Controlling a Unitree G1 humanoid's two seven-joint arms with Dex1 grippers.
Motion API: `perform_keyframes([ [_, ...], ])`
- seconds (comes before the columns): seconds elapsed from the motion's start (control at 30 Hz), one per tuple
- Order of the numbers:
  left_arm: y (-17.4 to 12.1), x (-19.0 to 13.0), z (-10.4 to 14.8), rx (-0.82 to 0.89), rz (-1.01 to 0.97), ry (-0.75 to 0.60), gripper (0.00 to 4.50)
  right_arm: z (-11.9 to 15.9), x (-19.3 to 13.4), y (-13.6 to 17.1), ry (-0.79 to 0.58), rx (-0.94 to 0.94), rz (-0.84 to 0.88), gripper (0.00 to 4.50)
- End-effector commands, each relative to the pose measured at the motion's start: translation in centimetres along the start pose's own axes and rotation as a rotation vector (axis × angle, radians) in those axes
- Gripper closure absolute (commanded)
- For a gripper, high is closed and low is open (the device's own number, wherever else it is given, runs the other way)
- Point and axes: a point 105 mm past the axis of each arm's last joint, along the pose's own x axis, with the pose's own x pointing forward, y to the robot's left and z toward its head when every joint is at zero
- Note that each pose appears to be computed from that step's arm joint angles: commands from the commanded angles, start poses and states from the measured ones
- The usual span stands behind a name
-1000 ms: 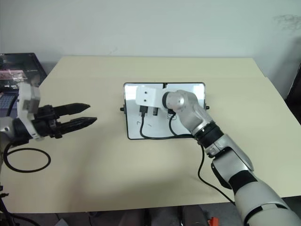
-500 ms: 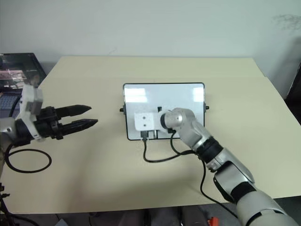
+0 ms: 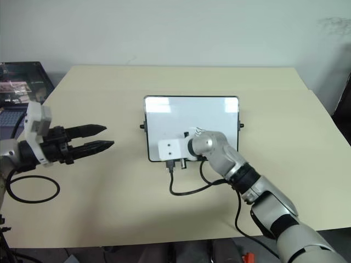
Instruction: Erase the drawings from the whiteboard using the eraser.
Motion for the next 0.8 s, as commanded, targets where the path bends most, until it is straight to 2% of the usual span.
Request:
perform_keyframes([
  [0.03, 0.4, -0.5, 1.4, 0.060, 0.022, -0.028, 1.36, -0.1, -1.7, -3.6, 0.034, -0.040, -0.135, 3.54],
  [0.3, 0.6, -0.1, 1.5, 0.065, 0.016, -0.030, 1.36, -0.1, -3.1, -7.5, 0.068, -0.067, -0.320, 3.54],
  [0.4, 0.6, 0.0, 1.5, 0.065, 0.012, -0.030, 1.36, 0.6, -2.6, -6.6, 0.039, -0.071, -0.277, 3.54],
  [0.63, 0.6, 0.2, 1.5, 0.062, 0.005, -0.028, 1.36, 1.4, -1.0, -1.6, 0.026, -0.114, -0.070, 3.54],
  [0.8, 0.6, 0.2, 1.5, 0.063, 0.004, -0.027, 1.36, 1.4, -0.7, -0.3, 0.024, -0.106, -0.029, 3.54],
])
